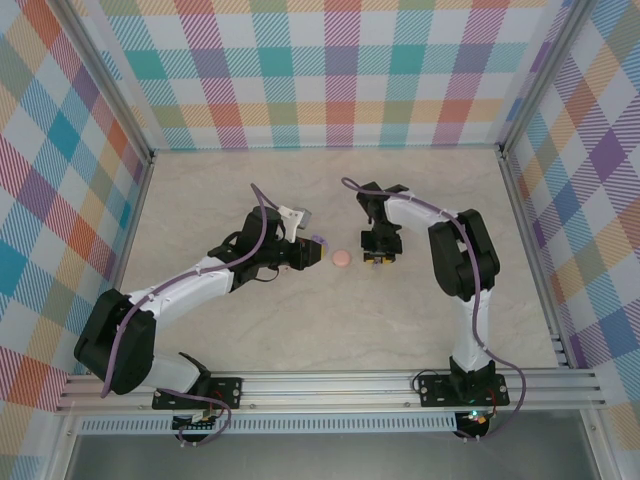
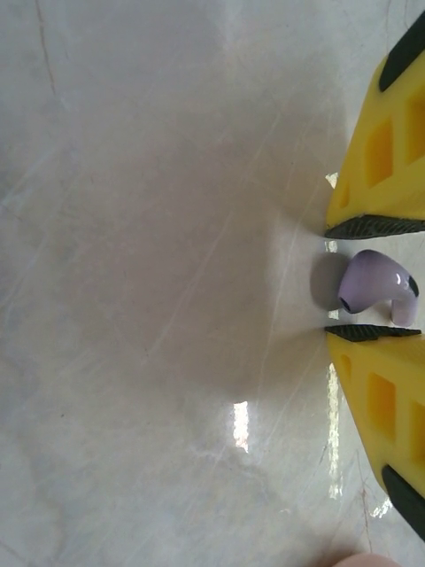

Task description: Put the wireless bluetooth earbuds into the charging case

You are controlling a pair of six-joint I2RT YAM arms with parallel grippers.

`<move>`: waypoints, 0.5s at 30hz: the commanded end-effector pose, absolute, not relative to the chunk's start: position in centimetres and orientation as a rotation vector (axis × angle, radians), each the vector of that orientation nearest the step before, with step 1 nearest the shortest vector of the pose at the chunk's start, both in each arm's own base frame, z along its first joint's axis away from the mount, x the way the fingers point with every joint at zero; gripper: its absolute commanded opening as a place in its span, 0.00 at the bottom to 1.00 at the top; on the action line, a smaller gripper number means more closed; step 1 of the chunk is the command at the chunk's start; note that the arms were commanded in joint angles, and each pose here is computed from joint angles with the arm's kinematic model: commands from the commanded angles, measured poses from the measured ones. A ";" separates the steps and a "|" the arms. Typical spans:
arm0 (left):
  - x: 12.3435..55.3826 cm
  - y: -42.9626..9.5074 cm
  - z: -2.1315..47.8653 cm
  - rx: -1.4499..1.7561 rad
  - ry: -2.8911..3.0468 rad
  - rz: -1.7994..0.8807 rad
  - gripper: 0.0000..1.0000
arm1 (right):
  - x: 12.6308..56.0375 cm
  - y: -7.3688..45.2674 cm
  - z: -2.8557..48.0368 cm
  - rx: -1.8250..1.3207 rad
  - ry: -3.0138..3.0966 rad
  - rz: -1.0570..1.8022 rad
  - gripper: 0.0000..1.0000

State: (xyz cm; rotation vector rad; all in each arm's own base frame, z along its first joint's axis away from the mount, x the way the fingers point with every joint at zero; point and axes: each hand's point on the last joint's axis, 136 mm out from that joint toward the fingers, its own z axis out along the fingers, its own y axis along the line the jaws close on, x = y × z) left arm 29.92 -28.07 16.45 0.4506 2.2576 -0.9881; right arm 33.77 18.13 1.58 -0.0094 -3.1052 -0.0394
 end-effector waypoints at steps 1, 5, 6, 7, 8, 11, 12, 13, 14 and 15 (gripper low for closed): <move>29.9 -28.0 18.3 0.470 2.207 -1.003 0.09 | 31.1 17.4 -0.2 -0.043 -2.999 0.061 0.33; 30.0 -28.0 18.3 0.469 2.208 -0.999 0.09 | 30.9 17.5 -0.5 -0.057 -2.992 0.071 0.30; 29.9 -27.9 18.3 0.468 2.210 -0.999 0.09 | 30.8 17.6 -0.5 -0.054 -2.992 0.070 0.29; 29.9 -27.9 18.2 0.466 2.212 -0.997 0.09 | 30.8 17.6 -0.5 -0.056 -2.993 0.067 0.27; 29.9 -27.9 18.2 0.466 2.212 -0.997 0.09 | 30.8 17.7 -0.5 -0.058 -2.992 0.067 0.26; 30.0 -27.8 18.1 0.466 2.215 -0.993 0.09 | 30.9 17.9 -0.4 -0.050 -2.996 0.056 0.22; 29.9 -27.8 18.2 0.465 2.213 -0.994 0.09 | 31.0 18.0 -0.3 -0.048 -3.002 0.052 0.21; 30.0 -27.8 18.2 0.464 2.215 -0.993 0.09 | 31.2 18.0 -0.2 -0.041 -3.009 0.051 0.21; 29.9 -27.8 18.2 0.464 2.215 -0.994 0.09 | 31.3 17.9 -0.1 -0.037 -3.015 0.056 0.20; 29.9 -27.8 18.1 0.464 2.217 -0.993 0.09 | 31.5 17.9 0.1 -0.029 -3.028 0.060 0.19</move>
